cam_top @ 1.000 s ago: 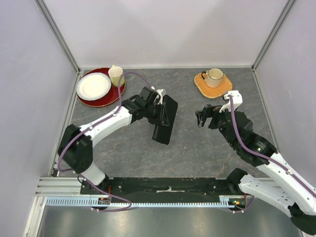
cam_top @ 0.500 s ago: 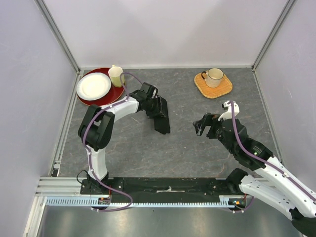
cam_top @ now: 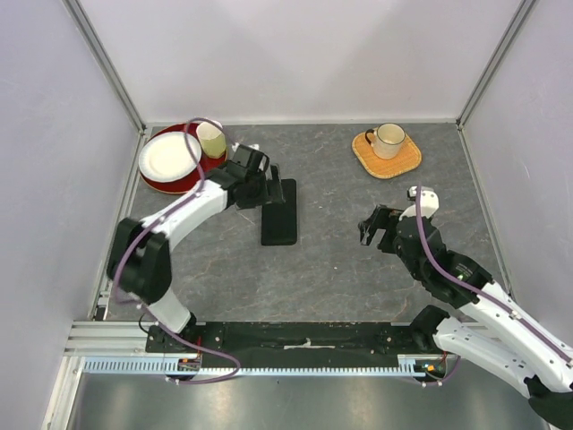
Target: Sort the hair-cutting tools
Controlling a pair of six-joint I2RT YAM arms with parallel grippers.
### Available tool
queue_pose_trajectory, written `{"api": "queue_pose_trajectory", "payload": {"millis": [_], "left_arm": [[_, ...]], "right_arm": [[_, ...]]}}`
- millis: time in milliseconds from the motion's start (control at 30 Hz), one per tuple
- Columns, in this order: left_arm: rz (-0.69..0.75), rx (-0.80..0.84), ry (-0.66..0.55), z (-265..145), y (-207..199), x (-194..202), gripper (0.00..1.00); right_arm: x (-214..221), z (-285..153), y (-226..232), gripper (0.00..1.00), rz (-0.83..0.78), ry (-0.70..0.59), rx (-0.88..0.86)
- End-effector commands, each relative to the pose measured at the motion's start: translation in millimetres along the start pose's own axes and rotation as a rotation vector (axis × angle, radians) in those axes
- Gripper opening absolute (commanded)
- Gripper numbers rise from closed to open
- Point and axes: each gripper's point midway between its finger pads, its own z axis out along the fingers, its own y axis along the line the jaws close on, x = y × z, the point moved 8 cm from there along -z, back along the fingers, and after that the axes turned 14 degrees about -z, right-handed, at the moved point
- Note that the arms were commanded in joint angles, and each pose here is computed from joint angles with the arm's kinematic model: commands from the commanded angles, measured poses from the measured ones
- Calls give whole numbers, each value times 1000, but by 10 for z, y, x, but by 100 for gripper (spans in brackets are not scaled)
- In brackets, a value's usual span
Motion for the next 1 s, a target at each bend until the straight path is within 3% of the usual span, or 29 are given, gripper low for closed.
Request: {"api": "queue_pose_trajectory", "payload": {"millis": [0,200,500,700,967], "left_arm": [[21,79,-166,-836,4,-101,100],[80,150,-170,-1521,170,93,100],[118,282,-326,-2484,409,283,100],[134,324,-383,-2822,449,303,100],[138,325,-394,-2929,433,279,100]], "right_arm": [[-276,-197,-126,98,41,-94,94],[-549,-437,-181,98,17,-129,107],[-909,-851,-300,98,67,-244,98],[-1049,-1028,-369,98,86,-298,104],[-1077,-1067,-421,98,82,-315,136]]}}
